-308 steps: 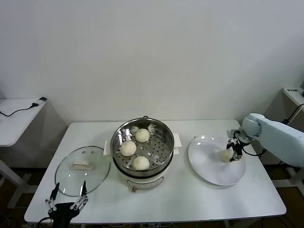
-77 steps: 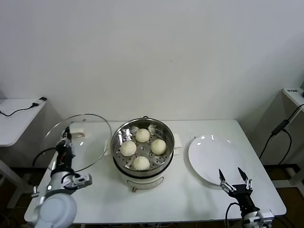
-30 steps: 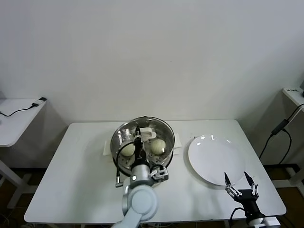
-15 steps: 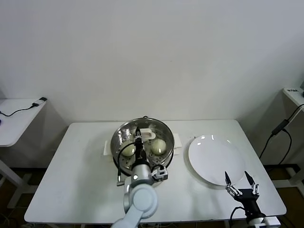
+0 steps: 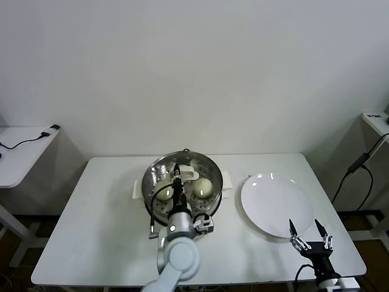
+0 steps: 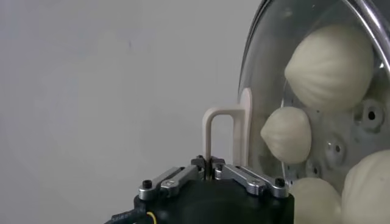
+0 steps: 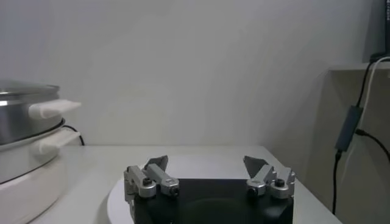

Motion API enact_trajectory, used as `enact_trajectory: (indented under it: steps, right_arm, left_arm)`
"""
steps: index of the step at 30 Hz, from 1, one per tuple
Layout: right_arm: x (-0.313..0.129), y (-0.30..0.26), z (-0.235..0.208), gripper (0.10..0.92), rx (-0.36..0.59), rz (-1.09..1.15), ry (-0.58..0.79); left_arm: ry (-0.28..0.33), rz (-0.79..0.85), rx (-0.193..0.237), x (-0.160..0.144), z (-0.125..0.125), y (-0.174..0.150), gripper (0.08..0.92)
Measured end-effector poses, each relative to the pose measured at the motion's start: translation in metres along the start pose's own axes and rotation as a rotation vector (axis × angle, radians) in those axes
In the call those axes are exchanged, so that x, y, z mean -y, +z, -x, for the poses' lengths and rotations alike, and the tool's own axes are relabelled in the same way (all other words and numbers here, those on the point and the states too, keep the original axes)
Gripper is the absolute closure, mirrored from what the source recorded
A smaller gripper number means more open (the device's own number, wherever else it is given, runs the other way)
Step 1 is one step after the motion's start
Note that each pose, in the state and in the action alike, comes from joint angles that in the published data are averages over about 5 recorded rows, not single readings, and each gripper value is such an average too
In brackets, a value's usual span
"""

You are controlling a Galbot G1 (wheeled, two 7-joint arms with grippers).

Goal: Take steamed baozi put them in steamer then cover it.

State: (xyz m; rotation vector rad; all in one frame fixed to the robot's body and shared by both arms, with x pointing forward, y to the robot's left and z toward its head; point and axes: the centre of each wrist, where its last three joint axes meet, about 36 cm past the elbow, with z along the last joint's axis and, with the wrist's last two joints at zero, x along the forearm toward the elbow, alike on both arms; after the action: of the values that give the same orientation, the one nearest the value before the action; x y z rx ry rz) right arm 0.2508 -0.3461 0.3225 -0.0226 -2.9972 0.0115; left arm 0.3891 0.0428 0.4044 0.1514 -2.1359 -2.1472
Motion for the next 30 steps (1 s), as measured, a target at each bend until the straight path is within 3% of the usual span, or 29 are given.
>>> enact_trajectory:
  steps: [12, 22, 30]
  right_arm:
    - [-0.003, -0.002, 0.003, 0.200, -0.002, 0.002, -0.020]
    - [-0.003, -0.002, 0.003, 0.200, -0.028, 0.001, -0.022]
    - [-0.008, -0.003, 0.005, 0.200, -0.026, 0.004, -0.030]
  left_arm:
    - [0.013, -0.034, 0.022, -0.009, -0.013, 0.008, 0.509]
    - [-0.005, -0.128, 0.079, -0.038, -0.041, 0.034, 0.228]
    - [-0.008, -0.259, 0.168, -0.039, -0.065, 0.071, 0.177]
